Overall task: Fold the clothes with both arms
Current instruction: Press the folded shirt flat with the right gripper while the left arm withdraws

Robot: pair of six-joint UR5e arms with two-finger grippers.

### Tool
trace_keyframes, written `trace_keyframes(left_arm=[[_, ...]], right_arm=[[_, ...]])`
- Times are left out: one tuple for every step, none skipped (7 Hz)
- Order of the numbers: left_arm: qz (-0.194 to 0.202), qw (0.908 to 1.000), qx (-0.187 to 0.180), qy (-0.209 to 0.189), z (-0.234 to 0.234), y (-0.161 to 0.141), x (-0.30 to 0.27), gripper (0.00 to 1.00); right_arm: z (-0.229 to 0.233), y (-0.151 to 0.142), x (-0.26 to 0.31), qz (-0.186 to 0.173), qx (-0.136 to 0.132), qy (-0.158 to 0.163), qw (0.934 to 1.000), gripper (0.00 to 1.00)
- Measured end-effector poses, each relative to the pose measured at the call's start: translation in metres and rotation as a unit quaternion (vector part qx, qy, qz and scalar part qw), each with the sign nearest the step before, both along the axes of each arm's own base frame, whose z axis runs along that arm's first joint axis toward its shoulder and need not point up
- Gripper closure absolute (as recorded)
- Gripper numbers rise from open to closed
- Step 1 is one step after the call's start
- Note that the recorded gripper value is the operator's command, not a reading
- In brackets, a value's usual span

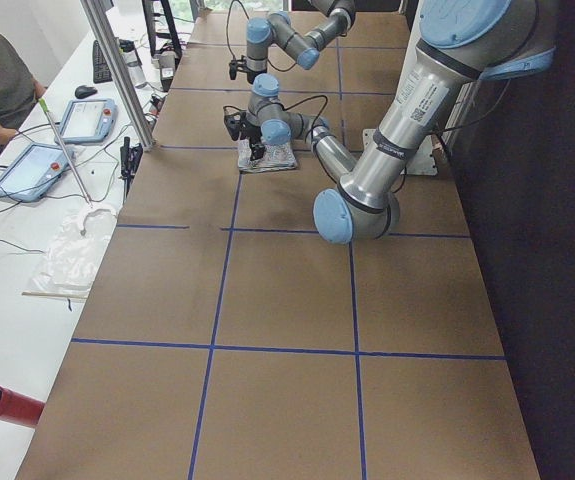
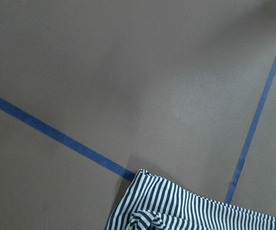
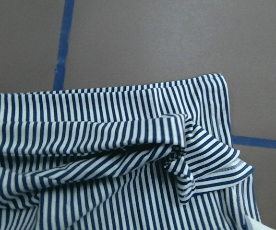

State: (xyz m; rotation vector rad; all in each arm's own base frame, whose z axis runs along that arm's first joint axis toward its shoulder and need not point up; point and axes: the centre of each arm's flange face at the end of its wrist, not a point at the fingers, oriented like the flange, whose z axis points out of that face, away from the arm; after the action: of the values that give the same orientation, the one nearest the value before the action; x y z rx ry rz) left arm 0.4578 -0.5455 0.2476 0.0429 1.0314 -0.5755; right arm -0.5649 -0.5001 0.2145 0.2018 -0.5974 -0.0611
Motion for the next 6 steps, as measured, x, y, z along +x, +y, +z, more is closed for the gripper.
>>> trace_keyframes(left_arm=[[-0.001,1.0,0.001,-0.001,0.004,-0.005,-0.012,0.0],[-0.003,1.0,0.0,0.001,0.007,-0.007,-0.025,0.0],[-0.003,1.0,-0.001,0.003,0.01,-0.006,-0.033,0.0],[-0.003,1.0,-0.001,0.005,0.011,-0.003,-0.039,0.0],[-0.004,1.0,-0.001,0.006,0.012,-0.001,-0.042,0.0],[-0.005,0.9999,0.0,0.009,0.009,0.001,-0.044,0.0]], right_arm=[[0.005,-0.004,-0.016,-0.008,0.015,0.023,0.9996,0.0],[0.016,-0.019,-0.024,-0.01,0.028,0.038,0.9989,0.0],[0.03,-0.043,-0.029,-0.008,0.04,0.043,0.9983,0.0],[0.044,-0.072,-0.027,-0.008,0.05,0.049,0.9975,0.0],[0.057,-0.101,-0.014,-0.01,0.059,0.061,0.9963,0.0],[0.074,-0.133,0.007,-0.016,0.07,0.075,0.9946,0.0]])
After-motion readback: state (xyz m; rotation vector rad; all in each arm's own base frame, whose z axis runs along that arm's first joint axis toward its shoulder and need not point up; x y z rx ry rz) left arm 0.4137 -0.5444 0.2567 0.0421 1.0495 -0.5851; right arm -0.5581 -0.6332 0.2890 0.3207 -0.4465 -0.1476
